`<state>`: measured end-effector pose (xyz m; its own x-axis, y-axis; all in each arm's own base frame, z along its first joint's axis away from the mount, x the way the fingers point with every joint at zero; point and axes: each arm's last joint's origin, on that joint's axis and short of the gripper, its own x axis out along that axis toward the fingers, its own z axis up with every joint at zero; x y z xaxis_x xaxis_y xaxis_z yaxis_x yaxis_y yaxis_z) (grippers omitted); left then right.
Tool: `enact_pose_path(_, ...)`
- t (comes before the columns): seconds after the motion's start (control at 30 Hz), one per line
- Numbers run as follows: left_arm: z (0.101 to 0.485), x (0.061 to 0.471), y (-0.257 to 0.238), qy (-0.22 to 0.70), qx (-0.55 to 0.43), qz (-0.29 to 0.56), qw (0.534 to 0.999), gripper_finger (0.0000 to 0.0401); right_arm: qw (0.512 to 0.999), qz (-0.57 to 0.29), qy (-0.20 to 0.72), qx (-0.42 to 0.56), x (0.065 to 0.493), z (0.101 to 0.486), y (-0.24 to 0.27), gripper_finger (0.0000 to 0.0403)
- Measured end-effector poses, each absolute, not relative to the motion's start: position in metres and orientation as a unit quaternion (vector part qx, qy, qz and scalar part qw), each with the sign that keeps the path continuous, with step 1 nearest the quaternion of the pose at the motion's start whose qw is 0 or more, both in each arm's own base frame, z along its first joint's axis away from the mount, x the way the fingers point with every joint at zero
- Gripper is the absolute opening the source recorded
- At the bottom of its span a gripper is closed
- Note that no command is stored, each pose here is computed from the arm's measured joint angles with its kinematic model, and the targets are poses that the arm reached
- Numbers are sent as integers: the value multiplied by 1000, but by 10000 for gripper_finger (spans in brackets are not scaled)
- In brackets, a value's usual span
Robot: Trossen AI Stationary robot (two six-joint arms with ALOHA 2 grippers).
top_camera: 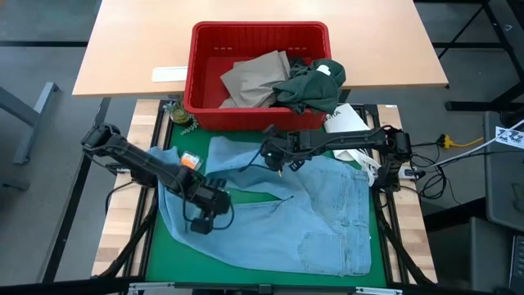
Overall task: Fold Laundry from Bin
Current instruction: Fold the blue pants
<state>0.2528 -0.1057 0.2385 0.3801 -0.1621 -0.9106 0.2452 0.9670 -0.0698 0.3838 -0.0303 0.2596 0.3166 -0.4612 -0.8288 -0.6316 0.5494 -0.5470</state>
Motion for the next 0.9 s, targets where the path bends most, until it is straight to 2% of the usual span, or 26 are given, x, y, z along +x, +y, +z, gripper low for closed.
enact_pose_path(0.17, 239, 252, -109, 539, 48, -132, 830, 41, 633, 80, 611, -469, 376, 257, -30, 8)
enact_pose_path(0.47, 239, 254, -107, 533, 57, -114, 837, 41, 544, 68, 661, -512, 363, 256, -18, 8)
enact_pose_path(0.77, 241, 261, -98, 518, 44, -98, 849, 41, 538, 98, 653, -524, 359, 256, 11, 9)
enact_pose_path(0.9, 241, 264, -92, 503, 58, -56, 860, 41, 553, 125, 653, -502, 356, 254, 19, 13)
